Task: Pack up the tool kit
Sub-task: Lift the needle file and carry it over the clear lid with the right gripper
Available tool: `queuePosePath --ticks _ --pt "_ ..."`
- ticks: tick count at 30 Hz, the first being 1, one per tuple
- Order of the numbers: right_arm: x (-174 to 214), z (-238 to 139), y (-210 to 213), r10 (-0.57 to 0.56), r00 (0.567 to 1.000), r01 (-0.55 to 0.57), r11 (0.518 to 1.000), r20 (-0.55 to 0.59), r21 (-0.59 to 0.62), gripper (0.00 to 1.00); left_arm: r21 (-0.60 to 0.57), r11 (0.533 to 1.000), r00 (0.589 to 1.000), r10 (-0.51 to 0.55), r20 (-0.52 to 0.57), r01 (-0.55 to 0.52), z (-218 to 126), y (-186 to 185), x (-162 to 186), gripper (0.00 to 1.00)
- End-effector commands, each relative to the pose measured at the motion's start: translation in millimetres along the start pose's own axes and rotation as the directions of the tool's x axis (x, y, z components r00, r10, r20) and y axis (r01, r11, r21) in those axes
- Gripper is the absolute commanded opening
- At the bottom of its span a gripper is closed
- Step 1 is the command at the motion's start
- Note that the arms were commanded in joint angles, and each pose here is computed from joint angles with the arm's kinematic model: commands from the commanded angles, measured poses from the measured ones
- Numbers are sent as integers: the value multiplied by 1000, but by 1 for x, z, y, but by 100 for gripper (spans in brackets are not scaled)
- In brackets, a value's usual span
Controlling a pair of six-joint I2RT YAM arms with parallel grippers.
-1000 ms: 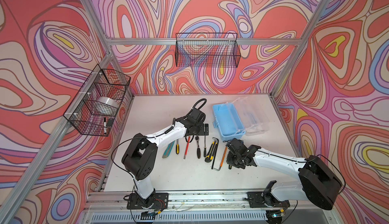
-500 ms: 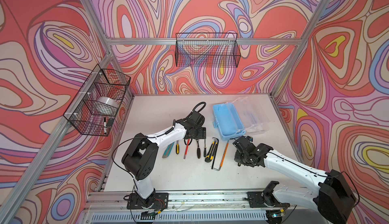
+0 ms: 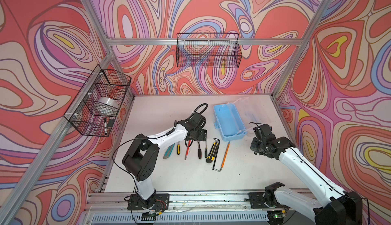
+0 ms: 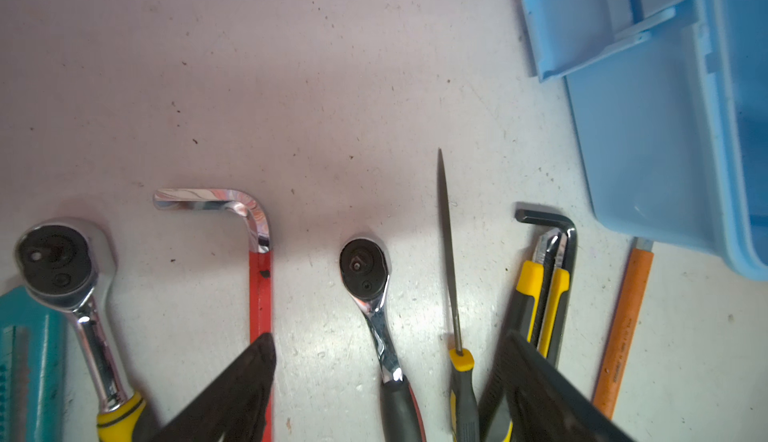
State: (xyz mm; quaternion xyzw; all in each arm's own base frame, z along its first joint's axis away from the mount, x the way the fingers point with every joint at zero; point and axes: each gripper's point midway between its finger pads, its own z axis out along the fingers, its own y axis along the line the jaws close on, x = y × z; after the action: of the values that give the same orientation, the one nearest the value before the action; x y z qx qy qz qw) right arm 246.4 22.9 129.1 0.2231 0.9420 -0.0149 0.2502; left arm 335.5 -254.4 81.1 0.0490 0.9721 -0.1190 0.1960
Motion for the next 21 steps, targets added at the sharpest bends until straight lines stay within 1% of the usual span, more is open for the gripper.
queuePosePath --ticks 1,6,8,11,13,16,18,21 --pt "-32 -4 -2 -62 996 62 998 65 -6 8 -6 999 999 37 -35 -37 -6 2 12 85" --pt "-87 -2 -1 -90 984 91 996 157 2 7 -15 999 997 47 -61 -48 -3 4 18 83" --pt "-110 -1 9 -129 974 135 991 187 -19 7 -17 999 996 50 -69 -51 -3 5 21 83" --pt "-141 4 17 -208 956 210 978 206 9 5 -25 998 995 56 -78 -58 -4 7 24 83" --pt "-161 7 18 -230 949 230 973 216 25 4 -28 998 995 57 -79 -59 -4 9 25 83" --pt "-189 9 23 -258 936 264 965 238 7 4 -26 998 995 53 -84 -56 -3 9 28 83" --pt "-204 9 30 -316 914 323 946 253 13 4 -20 998 995 53 -89 -55 -2 8 29 83" --pt "-220 13 44 -412 878 423 906 245 8 3 -13 999 994 49 -100 -50 1 7 31 83"
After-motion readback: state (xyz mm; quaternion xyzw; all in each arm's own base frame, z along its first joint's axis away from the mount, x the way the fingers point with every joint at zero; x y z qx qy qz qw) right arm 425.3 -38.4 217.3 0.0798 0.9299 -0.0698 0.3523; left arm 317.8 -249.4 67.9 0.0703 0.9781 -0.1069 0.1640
